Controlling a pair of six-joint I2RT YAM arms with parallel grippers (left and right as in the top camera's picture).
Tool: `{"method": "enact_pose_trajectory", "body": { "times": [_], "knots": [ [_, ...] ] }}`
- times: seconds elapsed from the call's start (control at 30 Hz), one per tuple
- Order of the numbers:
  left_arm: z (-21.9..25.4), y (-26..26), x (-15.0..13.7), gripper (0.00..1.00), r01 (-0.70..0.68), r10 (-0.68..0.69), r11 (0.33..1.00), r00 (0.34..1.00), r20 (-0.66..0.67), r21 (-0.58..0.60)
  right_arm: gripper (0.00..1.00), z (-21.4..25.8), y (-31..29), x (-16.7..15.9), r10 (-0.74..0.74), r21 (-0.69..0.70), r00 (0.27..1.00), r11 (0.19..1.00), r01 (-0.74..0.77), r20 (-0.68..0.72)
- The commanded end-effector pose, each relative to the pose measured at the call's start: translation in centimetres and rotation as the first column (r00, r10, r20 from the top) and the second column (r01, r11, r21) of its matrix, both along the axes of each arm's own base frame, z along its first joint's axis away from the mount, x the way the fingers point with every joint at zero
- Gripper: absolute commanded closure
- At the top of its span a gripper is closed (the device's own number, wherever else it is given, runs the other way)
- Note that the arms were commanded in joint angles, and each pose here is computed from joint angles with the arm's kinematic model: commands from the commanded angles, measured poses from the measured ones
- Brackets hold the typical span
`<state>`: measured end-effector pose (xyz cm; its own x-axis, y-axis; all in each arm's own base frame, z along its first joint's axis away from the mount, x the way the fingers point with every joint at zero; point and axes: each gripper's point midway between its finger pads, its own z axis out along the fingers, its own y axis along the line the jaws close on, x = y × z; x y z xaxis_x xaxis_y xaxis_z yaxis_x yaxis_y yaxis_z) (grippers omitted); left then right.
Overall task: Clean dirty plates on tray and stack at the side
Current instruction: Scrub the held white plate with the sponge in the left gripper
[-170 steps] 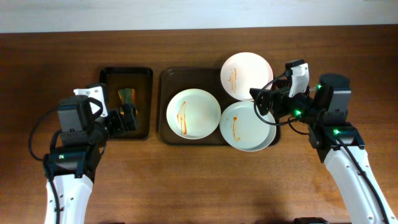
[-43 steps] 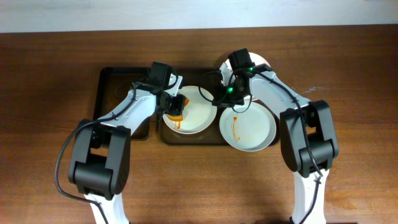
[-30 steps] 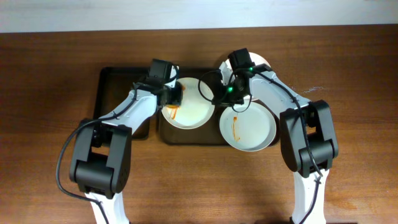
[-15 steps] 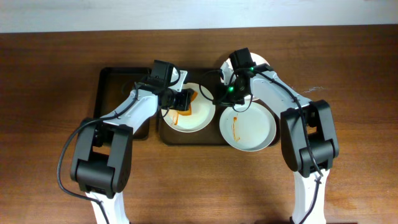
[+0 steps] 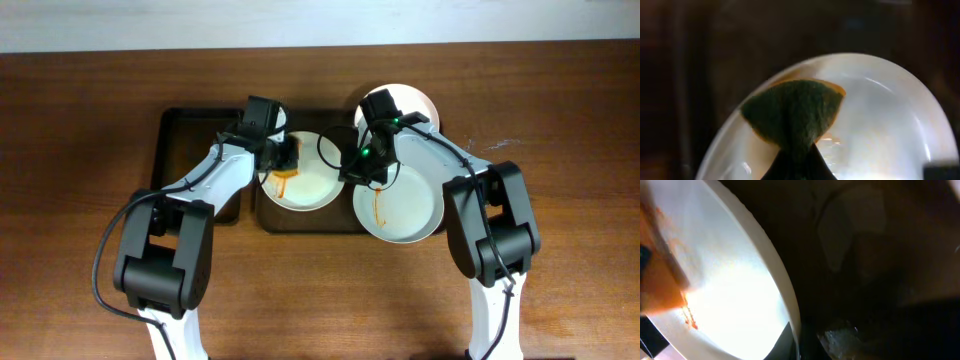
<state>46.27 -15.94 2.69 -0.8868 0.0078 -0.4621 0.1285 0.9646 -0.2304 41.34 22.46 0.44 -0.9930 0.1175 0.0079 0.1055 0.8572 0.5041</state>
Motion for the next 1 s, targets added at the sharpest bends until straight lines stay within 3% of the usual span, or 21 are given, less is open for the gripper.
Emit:
{"method": "enact_pose_trajectory", "body": {
  "times": [0.0, 0.1, 0.2, 0.27, 0.37, 0.43, 0.5, 0.57, 0.63, 0.7, 0.77, 0.87, 0.97],
  "knots": [
    [-0.4, 1.2, 0.0, 1.00, -0.017, 0.017, 0.997, 1.000, -0.001, 0.080, 0.96, -1.9, -0.7, -0.8, -0.011, -0.053, 1.000, 0.999, 0.009, -0.030],
    [-2.0, -0.4, -4.7, 1.00, 0.218, -0.199, 0.968, 0.968, -0.151, 0.122, 0.96, -1.9, -0.7, -0.8, -0.011, -0.052, 1.000, 0.999, 0.009, -0.029],
    [-2.4, -2.6, -7.7, 1.00, 0.487, -0.460, 0.866, 0.866, -0.197, 0.114, 0.96, -1.8, -0.6, -0.7, -0.010, -0.048, 1.000, 0.999, 0.008, -0.027],
    [-2.0, -3.9, -7.9, 1.00, 0.507, -0.494, 0.861, 0.852, -0.172, 0.043, 0.96, -1.8, -0.7, -0.7, -0.010, -0.048, 1.000, 0.999, 0.008, -0.027],
    [-1.3, -3.3, -4.2, 1.00, 0.331, -0.327, 0.943, 0.942, -0.075, 0.040, 0.96, -1.8, -0.6, -0.7, -0.010, -0.048, 1.000, 0.999, 0.008, -0.027],
    [-1.4, -0.2, -0.5, 1.00, 0.093, -0.100, 0.980, 0.994, 0.033, 0.176, 0.96, -1.8, -0.6, -0.7, -0.010, -0.048, 1.000, 0.999, 0.008, -0.026],
    [-2.2, 1.0, 1.4, 1.00, 0.014, -0.040, 0.970, 0.994, 0.101, 0.245, 0.96, -1.8, -0.6, -0.6, -0.010, -0.047, 1.000, 0.999, 0.008, -0.024],
    [-4.4, 2.5, 0.0, 1.00, -0.046, 0.040, 0.956, 0.999, 0.025, 0.291, 0.96, -1.8, -0.6, -0.6, -0.010, -0.047, 1.000, 0.999, 0.008, -0.024],
    [-5.8, 2.0, -3.7, 1.00, 0.048, -0.010, 0.965, 0.989, -0.147, 0.259, 0.96, -1.8, -0.6, -0.6, -0.010, -0.047, 1.000, 0.999, 0.008, -0.024],
    [-6.1, -1.3, -7.5, 1.00, 0.287, -0.257, 0.955, 0.926, -0.278, 0.075, 0.96, -1.8, -0.6, -0.6, -0.010, -0.047, 1.000, 0.999, 0.008, -0.024],
    [-5.4, -3.0, -9.7, 1.00, 0.453, -0.443, 0.890, 0.843, -0.304, -0.041, 0.96, -1.8, -0.6, -0.6, -0.010, -0.047, 1.000, 0.999, 0.008, -0.024],
    [-4.5, -3.8, -9.0, 1.00, 0.499, -0.496, 0.864, 0.828, -0.261, -0.057, 0.96, -1.8, -0.6, -0.6, -0.010, -0.047, 1.000, 0.999, 0.008, -0.023],
    [-3.4, -5.3, -5.3, 1.00, 0.501, -0.502, 0.865, 0.860, -0.092, -0.038, 0.96, -1.8, -0.6, -0.5, -0.009, -0.045, 1.000, 0.999, 0.009, -0.017]
  ]
}}
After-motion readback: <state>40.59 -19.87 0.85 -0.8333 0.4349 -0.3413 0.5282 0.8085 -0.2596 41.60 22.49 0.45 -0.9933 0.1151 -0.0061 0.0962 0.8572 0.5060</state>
